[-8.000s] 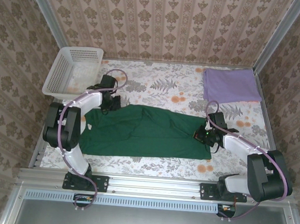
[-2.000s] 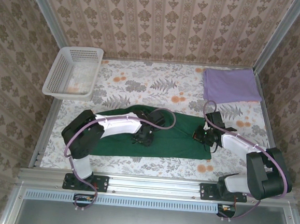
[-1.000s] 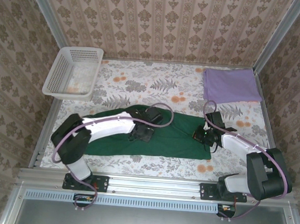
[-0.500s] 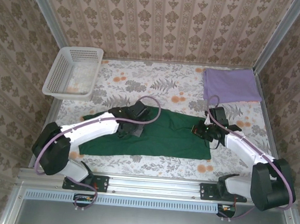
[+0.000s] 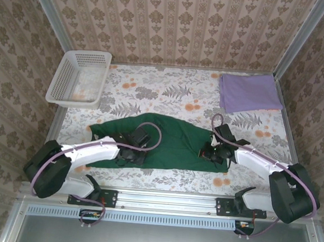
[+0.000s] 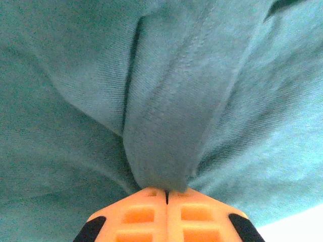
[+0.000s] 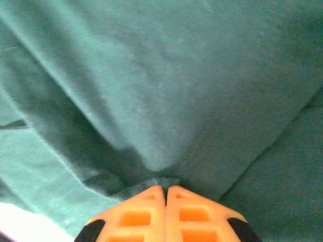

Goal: Fold and stack the t-shirts

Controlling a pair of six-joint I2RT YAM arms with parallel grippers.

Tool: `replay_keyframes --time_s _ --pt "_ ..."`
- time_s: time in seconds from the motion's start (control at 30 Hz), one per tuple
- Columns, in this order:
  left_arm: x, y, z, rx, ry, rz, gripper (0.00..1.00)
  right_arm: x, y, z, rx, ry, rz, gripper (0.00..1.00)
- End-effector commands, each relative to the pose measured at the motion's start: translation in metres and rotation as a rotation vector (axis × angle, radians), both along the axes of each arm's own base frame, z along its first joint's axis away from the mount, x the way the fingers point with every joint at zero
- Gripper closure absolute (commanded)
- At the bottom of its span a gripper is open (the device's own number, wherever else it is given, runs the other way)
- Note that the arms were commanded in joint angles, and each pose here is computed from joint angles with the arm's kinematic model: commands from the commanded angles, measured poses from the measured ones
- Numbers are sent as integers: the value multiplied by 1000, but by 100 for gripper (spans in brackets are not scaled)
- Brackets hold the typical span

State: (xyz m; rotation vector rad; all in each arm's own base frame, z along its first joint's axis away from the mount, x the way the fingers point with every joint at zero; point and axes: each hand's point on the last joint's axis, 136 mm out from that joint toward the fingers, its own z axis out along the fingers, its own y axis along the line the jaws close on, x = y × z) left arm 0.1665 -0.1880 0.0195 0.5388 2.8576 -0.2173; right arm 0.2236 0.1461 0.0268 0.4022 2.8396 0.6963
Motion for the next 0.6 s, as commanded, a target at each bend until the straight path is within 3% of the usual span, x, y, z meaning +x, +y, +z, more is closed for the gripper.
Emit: replay_keyframes --time_s 0.0,0.13,0.4,0.57 --pt "-6 -6 -12 -28 29 44 100 -4 -23 -16 -128 16 -84 100" --pt "-12 -13 -20 17 34 -2 100 1 -32 -20 -183 3 -142 100" --pt "-22 -34 -32 10 47 -63 100 -11 -49 -47 -363 159 -188 100" --pt "-24 -59 -28 -23 53 -135 100 -8 -60 -47 -381 170 -351 100"
